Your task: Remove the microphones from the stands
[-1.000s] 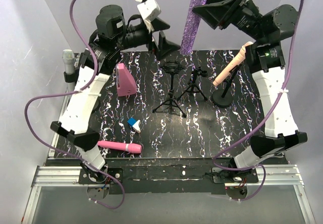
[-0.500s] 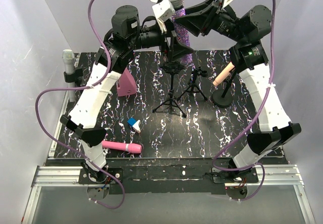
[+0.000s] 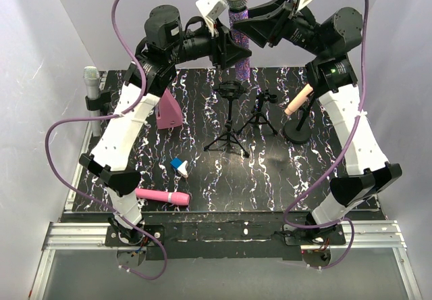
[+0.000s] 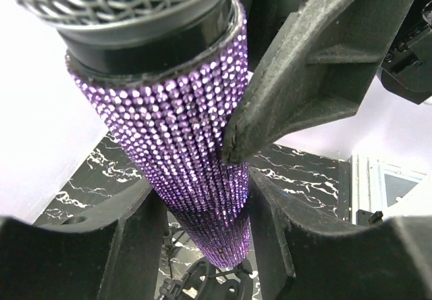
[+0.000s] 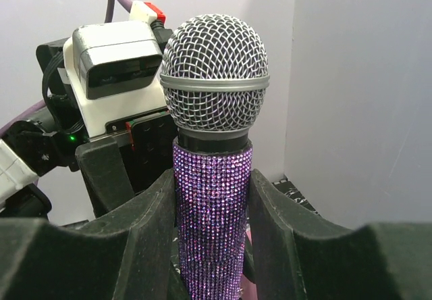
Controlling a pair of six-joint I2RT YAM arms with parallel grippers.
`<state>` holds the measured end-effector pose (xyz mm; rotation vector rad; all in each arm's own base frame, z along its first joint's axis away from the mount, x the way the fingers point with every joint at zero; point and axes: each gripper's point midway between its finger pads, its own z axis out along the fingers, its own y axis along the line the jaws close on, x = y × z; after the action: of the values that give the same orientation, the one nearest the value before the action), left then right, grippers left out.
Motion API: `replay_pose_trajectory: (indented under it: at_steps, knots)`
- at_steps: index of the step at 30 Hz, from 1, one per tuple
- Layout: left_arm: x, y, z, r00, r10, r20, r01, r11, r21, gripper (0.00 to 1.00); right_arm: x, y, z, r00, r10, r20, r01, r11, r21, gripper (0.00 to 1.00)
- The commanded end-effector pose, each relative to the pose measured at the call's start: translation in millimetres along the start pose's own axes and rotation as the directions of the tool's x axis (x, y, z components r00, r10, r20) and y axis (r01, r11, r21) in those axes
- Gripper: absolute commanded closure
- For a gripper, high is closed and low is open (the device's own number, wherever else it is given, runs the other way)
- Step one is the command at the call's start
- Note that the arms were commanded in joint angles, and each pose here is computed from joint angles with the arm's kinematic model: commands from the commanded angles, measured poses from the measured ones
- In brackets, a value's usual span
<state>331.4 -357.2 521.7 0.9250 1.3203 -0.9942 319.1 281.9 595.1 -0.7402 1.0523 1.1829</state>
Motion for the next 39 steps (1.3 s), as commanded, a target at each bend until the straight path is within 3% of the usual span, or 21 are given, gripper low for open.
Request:
replay_pose_trajectory:
  at_steps: [1, 2, 3, 6, 7, 8, 9, 17, 23, 27, 30, 32, 36, 39]
  knots:
    - [-32.7, -5.9, -12.2, 0.992, 0.098, 0.085, -0.096, 0.995, -0.024, 0.72, -10.4, 4.1, 0.8, 0.999, -0.029, 0.037, 0.029, 1.000, 0.002, 0.99]
    - [-33.6, -4.8, -12.6, 0.990, 0.108, 0.088, -0.106, 0.994, -0.031, 0.72, -11.2, 5.6, -0.4, 0.999, -0.031, 0.037, 0.031, 1.000, 0.004, 0.99]
    - [-34.7, -4.1, -13.6, 0.989, 0.114, 0.092, -0.111, 0.993, -0.036, 0.73, -8.9, 4.9, -1.0, 0.999, -0.028, 0.031, 0.028, 1.000, 0.007, 0.92]
    - [-37.5, 3.3, -16.6, 0.982, 0.165, 0.096, -0.159, 0.985, -0.063, 0.81, -6.9, 5.8, -5.5, 0.999, -0.031, 0.016, 0.030, 0.999, 0.025, 0.36]
    - [-40.5, 5.9, -19.3, 0.977, 0.186, 0.099, -0.179, 0.981, -0.078, 0.85, -4.6, 6.4, -6.9, 1.000, -0.030, 0.005, 0.030, 0.999, 0.028, 0.24]
    - [-41.9, 8.4, -22.2, 0.974, 0.204, 0.099, -0.196, 0.977, -0.089, 0.92, -1.9, 7.1, -10.0, 1.000, -0.026, -0.006, 0.026, 0.999, 0.032, 0.21]
    - [-43.5, 13.5, -25.0, 0.970, 0.221, 0.099, -0.210, 0.971, -0.110, 1.00, -0.6, 10.2, -12.9, 1.000, -0.026, -0.012, 0.027, 0.999, 0.032, 0.19]
    - [-53.3, 49.5, -58.4, 0.944, 0.322, 0.070, -0.297, 0.925, -0.238, 1.00, 13.0, 26.9, -39.1, 0.997, -0.012, -0.073, 0.016, 0.998, 0.060, 0.15]
    - [-14.2, 49.4, -99.6, 0.867, 0.469, -0.166, -0.496, 0.842, -0.212, 1.00, 33.4, 37.9, -76.6, 0.976, -0.156, -0.154, 0.176, 0.977, 0.123, 0.18]
    - [45.9, 34.6, -145.3, 0.742, 0.520, -0.423, -0.597, 0.800, -0.064, 1.00, 44.0, 32.8, -116.5, 0.960, -0.187, -0.209, 0.246, 0.920, 0.306, 0.18]
    - [95.8, 12.3, -193.1, 0.613, 0.508, -0.604, -0.577, 0.811, 0.097, 1.00, 61.3, 47.5, -153.5, 0.931, -0.197, -0.306, 0.303, 0.885, 0.353, 0.17]
    - [122.0, 0.6, -222.1, 0.555, 0.458, -0.694, -0.526, 0.840, 0.134, 1.00, 72.8, 62.8, -178.6, 0.908, -0.216, -0.358, 0.347, 0.867, 0.358, 0.17]
    - [180.9, -39.7, -274.7, 0.446, 0.440, -0.779, -0.400, 0.877, 0.266, 1.00, 114.6, 77.8, -226.2, 0.881, -0.132, -0.454, 0.341, 0.843, 0.416, 0.19]
    - [251.1, -70.7, -315.7, 0.344, 0.472, -0.812, -0.258, 0.879, 0.401, 1.00, 148.1, 83.8, -250.9, 0.867, -0.036, -0.498, 0.298, 0.838, 0.458, 0.23]
